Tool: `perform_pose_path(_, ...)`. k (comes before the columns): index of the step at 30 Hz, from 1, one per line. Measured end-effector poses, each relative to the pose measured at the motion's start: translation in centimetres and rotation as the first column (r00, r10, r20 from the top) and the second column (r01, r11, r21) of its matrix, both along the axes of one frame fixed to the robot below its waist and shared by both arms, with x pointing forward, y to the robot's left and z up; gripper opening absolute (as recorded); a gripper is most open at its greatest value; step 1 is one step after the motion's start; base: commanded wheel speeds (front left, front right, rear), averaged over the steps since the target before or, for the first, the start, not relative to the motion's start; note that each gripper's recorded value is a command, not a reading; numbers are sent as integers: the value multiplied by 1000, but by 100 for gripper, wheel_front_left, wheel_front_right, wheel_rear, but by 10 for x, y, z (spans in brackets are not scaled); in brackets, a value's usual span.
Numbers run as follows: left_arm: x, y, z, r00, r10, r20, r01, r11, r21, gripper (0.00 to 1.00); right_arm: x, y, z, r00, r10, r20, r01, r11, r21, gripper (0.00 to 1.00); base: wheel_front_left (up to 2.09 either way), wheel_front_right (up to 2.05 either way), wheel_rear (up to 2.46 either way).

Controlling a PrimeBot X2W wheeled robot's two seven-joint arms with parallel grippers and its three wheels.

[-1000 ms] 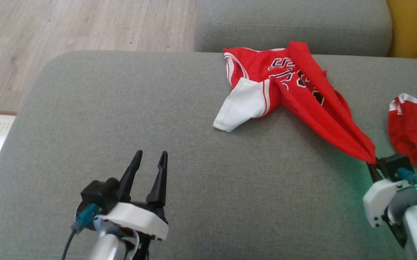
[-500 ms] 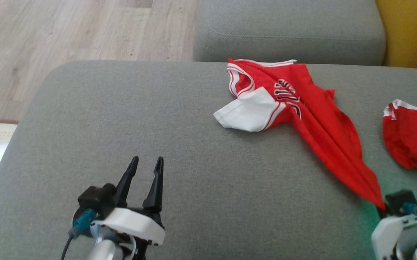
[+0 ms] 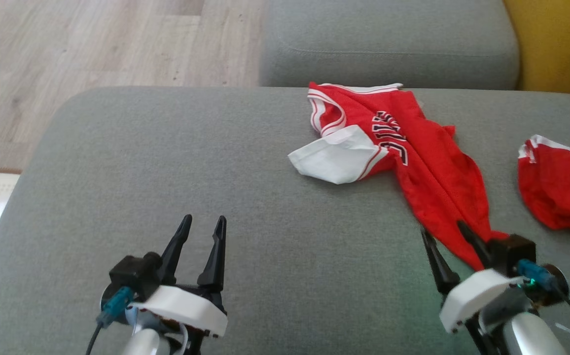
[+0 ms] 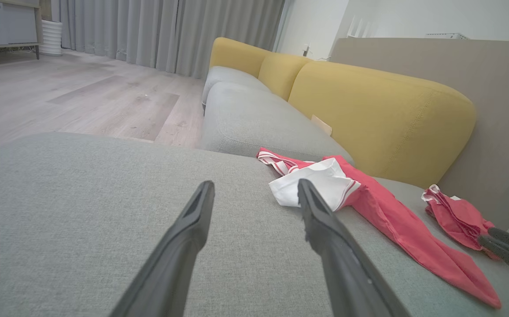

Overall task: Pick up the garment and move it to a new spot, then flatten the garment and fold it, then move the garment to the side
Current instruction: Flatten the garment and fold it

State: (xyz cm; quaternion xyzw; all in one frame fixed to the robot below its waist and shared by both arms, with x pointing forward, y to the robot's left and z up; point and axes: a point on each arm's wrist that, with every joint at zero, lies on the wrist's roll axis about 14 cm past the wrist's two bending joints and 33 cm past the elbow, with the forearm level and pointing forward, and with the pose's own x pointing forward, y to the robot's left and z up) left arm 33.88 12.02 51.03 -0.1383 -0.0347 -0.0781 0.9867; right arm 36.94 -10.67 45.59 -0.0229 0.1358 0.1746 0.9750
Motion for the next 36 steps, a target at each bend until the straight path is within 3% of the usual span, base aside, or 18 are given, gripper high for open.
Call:
perform_pose_path(6,-4,9,0,1000,28,1,-28,1000,-3,100,11,33,25,995,9,101,-25,987,157,100,0,0,0)
perform_pose_path(15,-6,11,-13,998,36,-43,-36,999,1,100,14,45,2,998,16,53,-26,979,202,100,0,0,0)
perform_pose_path(25,7,16,-19,996,51,-71,-51,999,-2,100,79,81,14,988,130,80,-136,988,78,100,0,0,0)
perform_pose_path(36,2,41,-37,979,145,-142,-148,989,-5,100,147,92,-27,967,242,-84,-253,953,-164,100,0,0,0)
